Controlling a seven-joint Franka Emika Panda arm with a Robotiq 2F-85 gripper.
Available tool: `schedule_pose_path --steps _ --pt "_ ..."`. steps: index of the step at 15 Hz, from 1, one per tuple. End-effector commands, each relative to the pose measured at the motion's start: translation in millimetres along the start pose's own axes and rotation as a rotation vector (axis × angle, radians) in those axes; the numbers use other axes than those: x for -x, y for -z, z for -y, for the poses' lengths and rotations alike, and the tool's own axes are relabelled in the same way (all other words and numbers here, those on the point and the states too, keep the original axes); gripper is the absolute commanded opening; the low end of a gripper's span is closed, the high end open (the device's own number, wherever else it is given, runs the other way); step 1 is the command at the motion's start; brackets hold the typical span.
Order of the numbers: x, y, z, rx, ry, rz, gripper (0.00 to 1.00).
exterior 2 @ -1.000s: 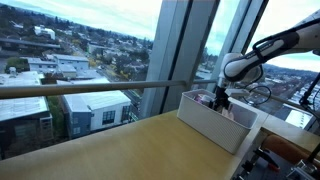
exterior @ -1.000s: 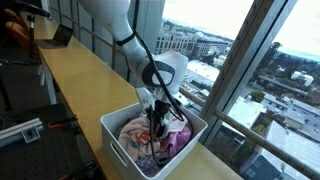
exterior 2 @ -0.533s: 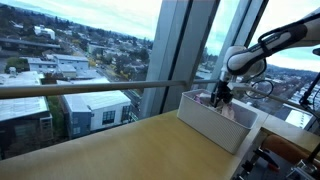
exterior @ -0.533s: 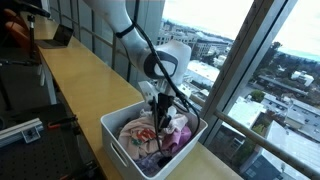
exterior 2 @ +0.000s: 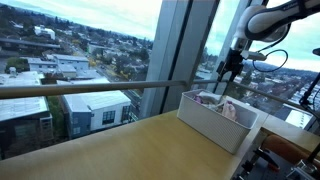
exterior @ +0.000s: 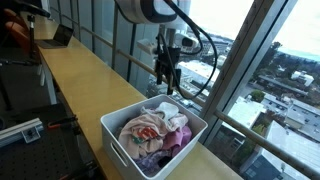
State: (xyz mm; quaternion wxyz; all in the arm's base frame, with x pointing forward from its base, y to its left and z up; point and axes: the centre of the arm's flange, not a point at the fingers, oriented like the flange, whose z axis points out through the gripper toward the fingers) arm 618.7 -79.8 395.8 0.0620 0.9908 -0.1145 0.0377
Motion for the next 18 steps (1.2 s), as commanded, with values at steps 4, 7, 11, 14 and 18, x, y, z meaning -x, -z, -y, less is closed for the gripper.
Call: schedule_pose_path --steps 4,7,11,14,18 --pt "56 61 65 -0.191 0.095 0.009 1.00" --pt "49 59 78 -0.196 0.101 0.000 1.00" --pt "52 58 78 -0.198 0.103 0.003 1.00" --pt "51 55 78 -0.197 0.103 0.009 1.00" --pt "51 54 78 -0.197 0.103 0.009 1.00"
